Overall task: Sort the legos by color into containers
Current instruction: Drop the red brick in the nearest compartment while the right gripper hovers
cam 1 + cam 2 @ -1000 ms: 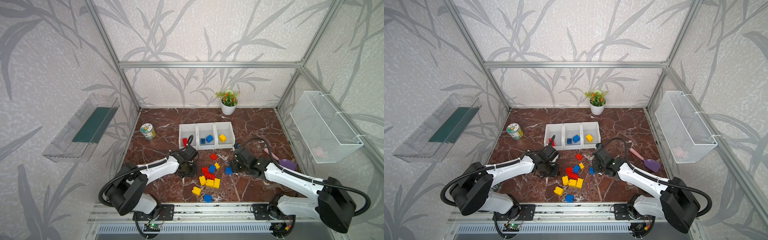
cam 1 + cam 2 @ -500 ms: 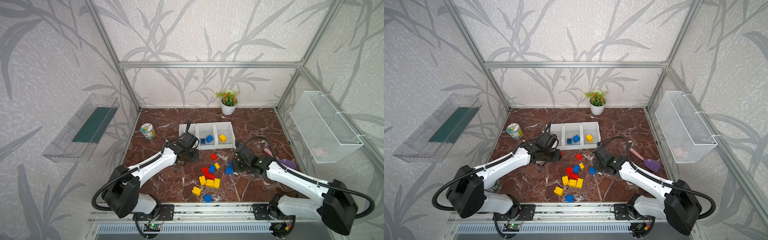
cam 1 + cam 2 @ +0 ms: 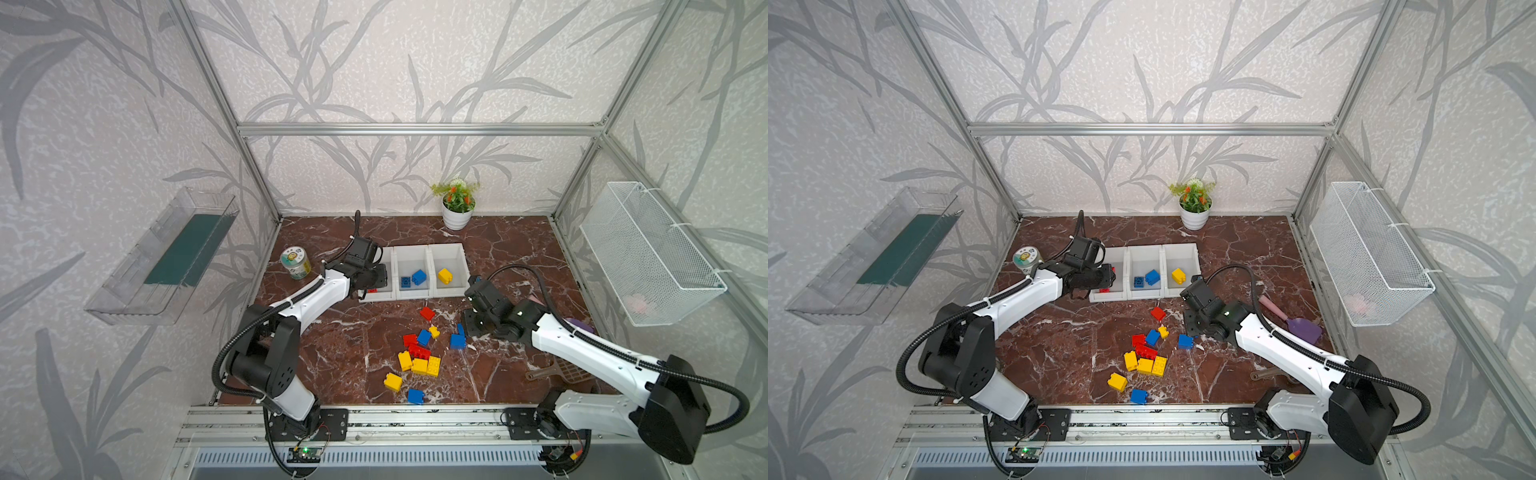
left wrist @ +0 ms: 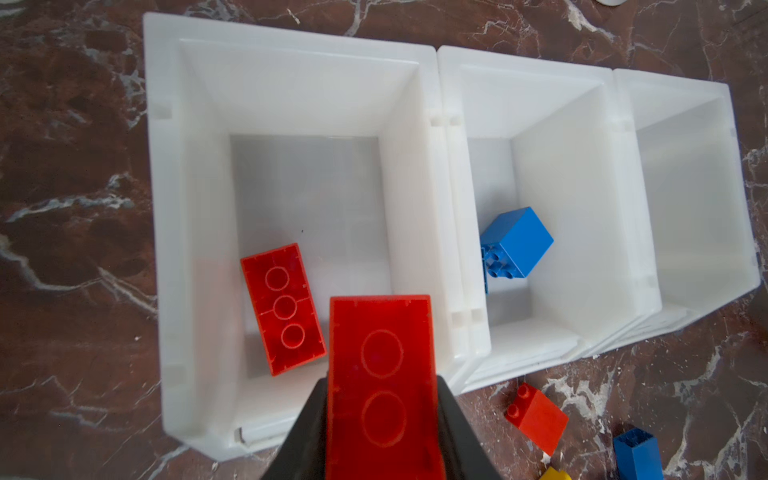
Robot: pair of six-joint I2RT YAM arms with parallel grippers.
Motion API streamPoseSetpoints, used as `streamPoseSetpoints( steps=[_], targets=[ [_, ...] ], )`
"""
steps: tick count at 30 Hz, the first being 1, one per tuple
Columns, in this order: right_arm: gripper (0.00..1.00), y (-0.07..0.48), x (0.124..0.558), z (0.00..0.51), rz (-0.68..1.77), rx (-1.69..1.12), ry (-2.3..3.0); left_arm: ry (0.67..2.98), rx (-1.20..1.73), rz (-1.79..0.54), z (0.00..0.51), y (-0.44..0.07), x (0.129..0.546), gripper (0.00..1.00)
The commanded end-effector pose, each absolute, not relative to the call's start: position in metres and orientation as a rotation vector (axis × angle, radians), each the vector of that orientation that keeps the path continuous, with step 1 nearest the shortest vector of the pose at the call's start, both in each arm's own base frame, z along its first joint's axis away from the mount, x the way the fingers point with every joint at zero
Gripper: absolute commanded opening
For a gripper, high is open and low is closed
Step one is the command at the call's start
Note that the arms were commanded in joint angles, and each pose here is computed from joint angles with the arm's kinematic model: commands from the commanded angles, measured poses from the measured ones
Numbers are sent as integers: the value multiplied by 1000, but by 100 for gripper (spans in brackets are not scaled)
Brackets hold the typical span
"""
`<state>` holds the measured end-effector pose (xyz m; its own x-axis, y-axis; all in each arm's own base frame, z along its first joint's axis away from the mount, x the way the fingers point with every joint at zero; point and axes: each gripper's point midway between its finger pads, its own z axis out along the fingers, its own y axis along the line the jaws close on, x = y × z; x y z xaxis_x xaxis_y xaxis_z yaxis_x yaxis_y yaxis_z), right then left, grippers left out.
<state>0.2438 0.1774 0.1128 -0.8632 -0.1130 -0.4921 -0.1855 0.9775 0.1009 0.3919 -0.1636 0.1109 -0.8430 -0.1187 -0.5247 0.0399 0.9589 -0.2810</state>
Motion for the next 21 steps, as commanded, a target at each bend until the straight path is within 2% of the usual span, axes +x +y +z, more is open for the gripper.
streamPoseSetpoints(
  steps=[1,6,13,21],
  targets=[
    [57,176,244,116,166,-223,2646,2512,-41,-389,117,-162,410,29],
    [57,176,249,121,137,-230,2640,2528,-66,-466,106,-165,413,30],
    [57,175,253,128,119,-238,2628,2517,-87,-503,101,-166,413,41],
    [57,176,252,129,117,-243,2639,2505,-97,-507,102,-161,410,46]
  ],
)
